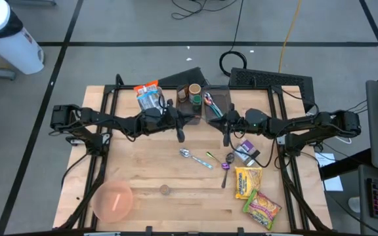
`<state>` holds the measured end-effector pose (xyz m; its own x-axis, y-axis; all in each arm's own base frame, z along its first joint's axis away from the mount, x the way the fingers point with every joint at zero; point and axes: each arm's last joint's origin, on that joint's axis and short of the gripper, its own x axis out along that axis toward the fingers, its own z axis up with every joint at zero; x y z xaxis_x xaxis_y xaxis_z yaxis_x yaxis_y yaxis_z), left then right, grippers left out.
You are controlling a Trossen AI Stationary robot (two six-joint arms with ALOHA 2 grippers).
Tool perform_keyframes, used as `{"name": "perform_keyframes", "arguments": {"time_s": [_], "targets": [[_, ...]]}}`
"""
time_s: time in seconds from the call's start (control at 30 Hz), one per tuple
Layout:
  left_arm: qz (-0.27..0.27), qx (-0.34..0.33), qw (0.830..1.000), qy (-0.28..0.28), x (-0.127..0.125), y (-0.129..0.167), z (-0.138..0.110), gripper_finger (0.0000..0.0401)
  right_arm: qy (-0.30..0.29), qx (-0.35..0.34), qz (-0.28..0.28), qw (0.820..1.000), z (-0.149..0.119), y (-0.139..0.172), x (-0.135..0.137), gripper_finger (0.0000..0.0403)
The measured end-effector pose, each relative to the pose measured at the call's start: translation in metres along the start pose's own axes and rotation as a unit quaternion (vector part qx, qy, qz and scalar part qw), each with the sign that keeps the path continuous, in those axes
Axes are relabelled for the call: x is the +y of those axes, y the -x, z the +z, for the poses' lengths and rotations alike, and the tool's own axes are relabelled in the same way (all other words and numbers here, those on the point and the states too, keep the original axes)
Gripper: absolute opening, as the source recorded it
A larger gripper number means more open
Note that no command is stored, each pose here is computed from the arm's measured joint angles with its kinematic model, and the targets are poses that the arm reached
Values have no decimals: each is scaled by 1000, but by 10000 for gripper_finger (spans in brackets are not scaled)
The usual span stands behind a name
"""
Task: Pick & Place Food Item
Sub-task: Put the left purple spoon into the right black bin
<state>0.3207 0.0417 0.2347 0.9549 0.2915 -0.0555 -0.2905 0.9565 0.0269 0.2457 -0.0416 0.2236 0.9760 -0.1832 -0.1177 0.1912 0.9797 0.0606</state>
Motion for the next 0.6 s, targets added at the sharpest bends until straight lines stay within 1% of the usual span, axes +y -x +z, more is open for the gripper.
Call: {"name": "perform_keyframes", "arguments": {"time_s": [0.2, 0.27, 0.33, 0.47, 0.6], "targets": [[-2, 39, 999, -19, -1, -6, 5, 5, 2, -7, -1, 1000, 1, 0, -1, 65], [-3, 53, 998, -28, -1, -9, 10, 5, 9, -7, 14, 1000, 2, 0, 0, 70], [-5, 70, 997, -41, -2, -12, 16, 4, 13, -10, 26, 1000, 2, 0, 1, 75], [-7, 104, 992, -64, -3, -18, 33, 5, 17, -8, 21, 1000, 2, 0, -1, 91], [-11, 137, 987, -82, -3, -21, 49, 4, 13, -1, 13, 1000, 1, 0, -5, 126]]}}
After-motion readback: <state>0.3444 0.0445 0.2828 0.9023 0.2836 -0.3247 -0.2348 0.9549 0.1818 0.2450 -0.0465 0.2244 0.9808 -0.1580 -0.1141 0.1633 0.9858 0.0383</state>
